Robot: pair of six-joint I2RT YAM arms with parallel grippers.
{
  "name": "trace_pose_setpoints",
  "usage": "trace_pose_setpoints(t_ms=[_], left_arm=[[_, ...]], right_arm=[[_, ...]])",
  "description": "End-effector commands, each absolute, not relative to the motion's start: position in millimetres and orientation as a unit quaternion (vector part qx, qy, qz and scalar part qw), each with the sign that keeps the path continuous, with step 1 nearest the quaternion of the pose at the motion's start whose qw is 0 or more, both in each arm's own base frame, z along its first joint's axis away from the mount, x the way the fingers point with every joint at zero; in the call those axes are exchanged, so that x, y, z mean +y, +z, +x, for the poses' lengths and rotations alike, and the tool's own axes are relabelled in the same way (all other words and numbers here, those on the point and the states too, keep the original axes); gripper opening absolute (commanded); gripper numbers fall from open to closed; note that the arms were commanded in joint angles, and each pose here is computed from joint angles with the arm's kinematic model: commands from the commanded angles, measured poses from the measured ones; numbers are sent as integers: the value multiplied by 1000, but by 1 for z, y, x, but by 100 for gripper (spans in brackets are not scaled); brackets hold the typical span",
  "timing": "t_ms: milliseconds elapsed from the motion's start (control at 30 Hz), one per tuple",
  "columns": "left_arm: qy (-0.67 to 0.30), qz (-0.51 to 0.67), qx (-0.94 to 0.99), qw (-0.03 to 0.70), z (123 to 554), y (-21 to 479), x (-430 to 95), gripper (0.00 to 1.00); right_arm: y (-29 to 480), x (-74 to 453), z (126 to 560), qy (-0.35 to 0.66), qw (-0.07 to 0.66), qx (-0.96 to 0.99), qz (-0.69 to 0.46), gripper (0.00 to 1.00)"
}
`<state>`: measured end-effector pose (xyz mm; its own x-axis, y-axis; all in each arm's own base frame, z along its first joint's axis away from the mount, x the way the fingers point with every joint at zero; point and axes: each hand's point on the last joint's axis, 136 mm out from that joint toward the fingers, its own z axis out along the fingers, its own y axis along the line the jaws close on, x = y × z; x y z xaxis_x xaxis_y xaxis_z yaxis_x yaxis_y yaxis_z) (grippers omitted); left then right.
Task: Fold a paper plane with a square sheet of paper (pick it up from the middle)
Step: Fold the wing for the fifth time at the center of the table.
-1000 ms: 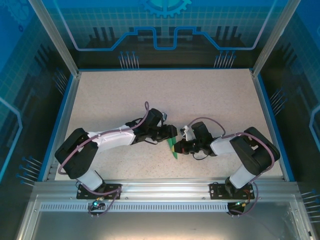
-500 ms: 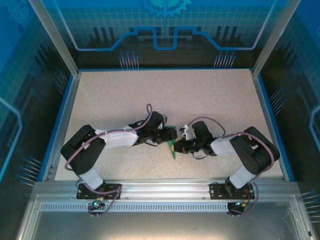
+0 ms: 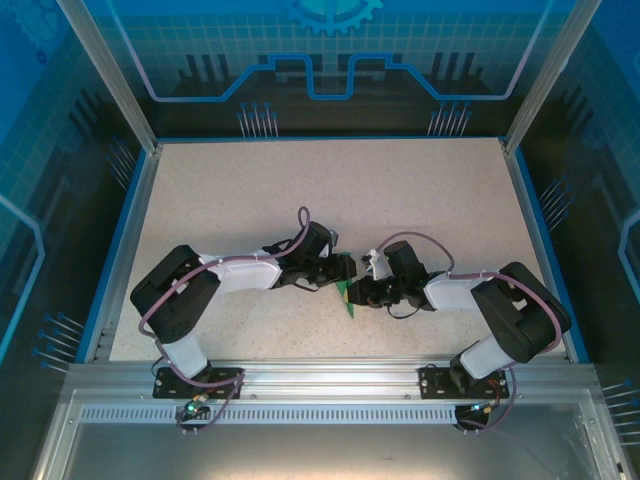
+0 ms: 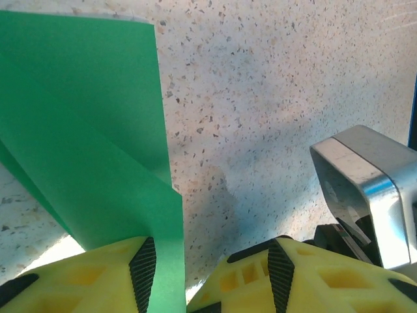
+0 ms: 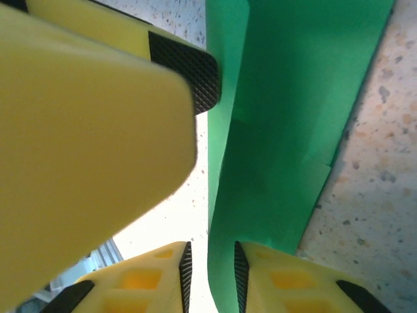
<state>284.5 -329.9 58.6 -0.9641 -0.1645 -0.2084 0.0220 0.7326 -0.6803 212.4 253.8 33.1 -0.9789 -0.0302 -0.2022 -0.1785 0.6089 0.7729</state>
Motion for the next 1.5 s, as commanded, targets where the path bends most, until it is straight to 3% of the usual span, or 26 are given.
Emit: trace_pose_setpoints(t_ms=[0, 133, 333, 833, 1067, 1467], left_arm=[[-367, -21, 921, 130, 289, 64, -335, 53], [-367, -20, 921, 131, 289, 66, -335, 53], [-366, -22, 922, 129, 290, 64, -335, 53], [-364, -24, 923, 125, 290, 62, -336, 52], [-364, -24, 923, 125, 290, 62, -336, 52], [-368, -22, 921, 125, 292, 65, -339, 51]], right_arm=[[32, 253, 209, 413, 82, 904, -69, 30], [34, 251, 209, 390, 94, 913, -78, 40], [42, 243, 213, 351, 123, 924, -84, 47], [25, 251, 221, 289, 110, 945, -104, 51], [13, 247, 218, 261, 98, 954, -105, 50], [10, 251, 216, 274, 93, 952, -104, 35]])
